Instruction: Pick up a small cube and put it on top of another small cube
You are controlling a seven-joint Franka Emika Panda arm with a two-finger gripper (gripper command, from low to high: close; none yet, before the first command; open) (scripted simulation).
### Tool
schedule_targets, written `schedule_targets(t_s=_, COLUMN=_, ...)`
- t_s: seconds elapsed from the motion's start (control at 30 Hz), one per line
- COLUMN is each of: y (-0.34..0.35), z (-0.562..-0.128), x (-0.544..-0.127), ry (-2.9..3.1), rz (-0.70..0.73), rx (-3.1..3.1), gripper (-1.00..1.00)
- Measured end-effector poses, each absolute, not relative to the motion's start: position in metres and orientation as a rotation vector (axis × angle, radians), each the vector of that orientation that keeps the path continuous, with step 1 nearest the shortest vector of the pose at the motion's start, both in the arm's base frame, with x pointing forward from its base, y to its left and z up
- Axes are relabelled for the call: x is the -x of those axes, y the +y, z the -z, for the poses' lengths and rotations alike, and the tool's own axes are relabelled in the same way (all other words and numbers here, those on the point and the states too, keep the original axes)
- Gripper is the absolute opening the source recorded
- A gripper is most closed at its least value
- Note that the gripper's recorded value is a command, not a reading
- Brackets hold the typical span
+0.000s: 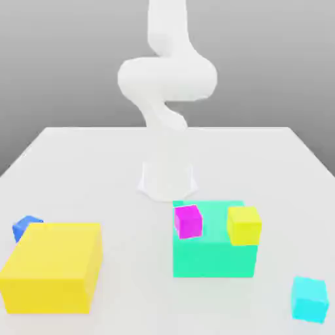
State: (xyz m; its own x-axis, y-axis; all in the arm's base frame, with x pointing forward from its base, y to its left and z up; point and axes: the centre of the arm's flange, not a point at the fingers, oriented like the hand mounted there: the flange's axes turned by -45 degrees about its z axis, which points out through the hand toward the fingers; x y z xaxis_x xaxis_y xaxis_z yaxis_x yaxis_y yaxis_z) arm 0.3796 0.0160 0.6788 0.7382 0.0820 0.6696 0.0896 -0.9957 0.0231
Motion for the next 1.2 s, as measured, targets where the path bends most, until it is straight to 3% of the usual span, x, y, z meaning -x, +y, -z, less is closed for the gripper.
schedule_targets(t_s=0.23, y=0.078, z=-0.573, x=-0.453, ry=-0.622, rz=0.841, rx=2.940, gripper=0.00)
schedule_targets(t_s=0.47, y=0.150, z=-0.454, x=-0.486, ry=-1.084, rz=0.564, rx=2.870, gripper=0.00)
schedule_targets(t_s=0.9, y=0.260, z=-0.216, x=-0.445, ry=-1.883, rz=0.039, rx=2.512, gripper=0.00)
schedule_targets(t_s=1.03, y=0.266, z=-0.157, x=-0.439, ry=-1.934, rz=0.003, rx=2.476, gripper=0.00)
schedule_targets(t_s=1.07, y=0.265, z=-0.143, x=-0.439, ry=-1.935, rz=0.001, rx=2.475, gripper=-1.00)
schedule_targets(t_s=1.2, y=0.265, z=-0.143, x=-0.439, ry=-1.935, rz=-0.001, rx=2.475, gripper=-1.00)
